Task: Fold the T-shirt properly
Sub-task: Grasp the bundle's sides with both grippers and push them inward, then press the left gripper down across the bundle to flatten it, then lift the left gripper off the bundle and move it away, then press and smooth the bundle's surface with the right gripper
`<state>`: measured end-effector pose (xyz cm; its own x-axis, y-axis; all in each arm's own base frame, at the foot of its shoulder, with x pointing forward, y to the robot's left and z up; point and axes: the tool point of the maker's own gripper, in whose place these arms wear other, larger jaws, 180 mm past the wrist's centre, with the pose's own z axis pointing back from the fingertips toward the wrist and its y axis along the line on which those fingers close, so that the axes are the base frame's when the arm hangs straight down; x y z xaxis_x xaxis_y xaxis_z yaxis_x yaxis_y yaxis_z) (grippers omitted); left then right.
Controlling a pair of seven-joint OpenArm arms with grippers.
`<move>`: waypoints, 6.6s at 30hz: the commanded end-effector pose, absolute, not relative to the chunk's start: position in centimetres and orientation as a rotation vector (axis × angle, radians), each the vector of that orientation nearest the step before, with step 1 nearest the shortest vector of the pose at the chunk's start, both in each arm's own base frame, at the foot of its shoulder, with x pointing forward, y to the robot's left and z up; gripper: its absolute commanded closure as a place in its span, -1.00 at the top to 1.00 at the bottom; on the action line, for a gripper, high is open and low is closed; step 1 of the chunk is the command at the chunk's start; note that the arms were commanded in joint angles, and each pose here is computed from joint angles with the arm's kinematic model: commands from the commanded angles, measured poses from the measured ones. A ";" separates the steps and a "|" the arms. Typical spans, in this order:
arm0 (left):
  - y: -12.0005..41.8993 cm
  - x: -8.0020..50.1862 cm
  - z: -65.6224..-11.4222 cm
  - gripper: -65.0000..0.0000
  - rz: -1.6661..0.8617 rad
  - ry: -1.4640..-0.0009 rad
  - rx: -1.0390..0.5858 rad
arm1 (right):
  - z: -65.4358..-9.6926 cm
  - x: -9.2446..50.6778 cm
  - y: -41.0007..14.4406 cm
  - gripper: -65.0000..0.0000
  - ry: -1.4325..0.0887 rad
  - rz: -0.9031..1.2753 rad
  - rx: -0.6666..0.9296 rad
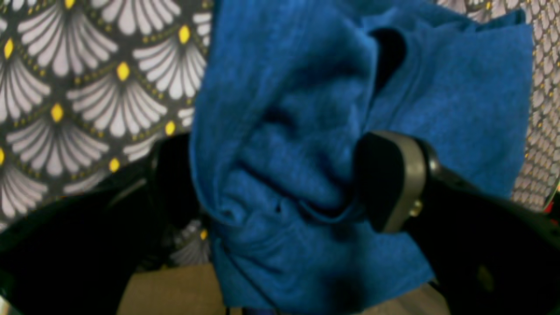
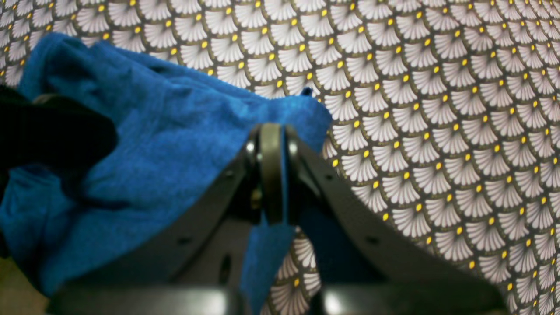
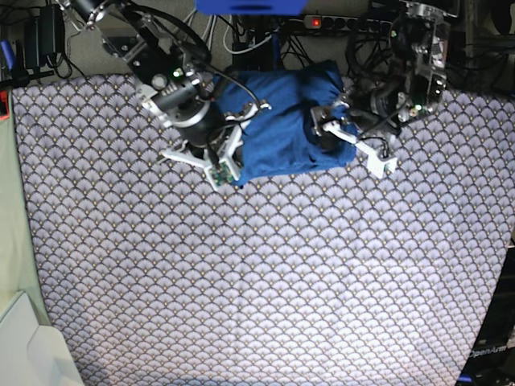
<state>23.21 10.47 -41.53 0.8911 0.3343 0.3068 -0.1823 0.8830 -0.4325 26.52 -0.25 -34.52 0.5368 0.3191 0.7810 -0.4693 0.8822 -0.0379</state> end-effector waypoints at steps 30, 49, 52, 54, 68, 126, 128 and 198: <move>6.4 21.7 -45.6 -0.92 0.133 -0.227 -0.400 | -31.5 31.3 -7.6 -1.00 -1.006 0.279 0.048; 0.4 32.7 -38.4 -0.99 -0.360 -0.538 -0.235 | -27.5 31.7 -27.3 -1.00 -1.044 0.070 -0.312; -1.7 34.3 -37.7 -0.99 -0.488 -0.580 -0.160 | -27.3 30.6 -29.7 -1.00 -1.027 0.034 -0.356; -3.1 35.1 -37.4 -0.99 -0.555 -0.604 -0.121 | -27.1 29.8 -31.1 -1.00 -1.021 0.013 -0.384; -16.0 35.9 -37.7 -0.99 -1.019 -0.787 0.049 | -25.0 22.6 -41.2 -1.00 -0.952 -0.191 -0.612; -5.7 44.7 -26.4 0.10 -0.639 -0.959 0.124 | -26.5 21.3 -40.7 -1.00 -0.911 -0.184 -0.578; -2.6 45.8 -24.9 0.10 -0.523 -0.980 0.112 | -27.9 21.7 -38.5 -1.00 -0.888 -0.098 -0.511; 36.6 22.2 -31.8 -0.69 0.018 -0.572 0.559 | -35.8 34.0 -2.1 -1.00 -0.920 0.710 0.351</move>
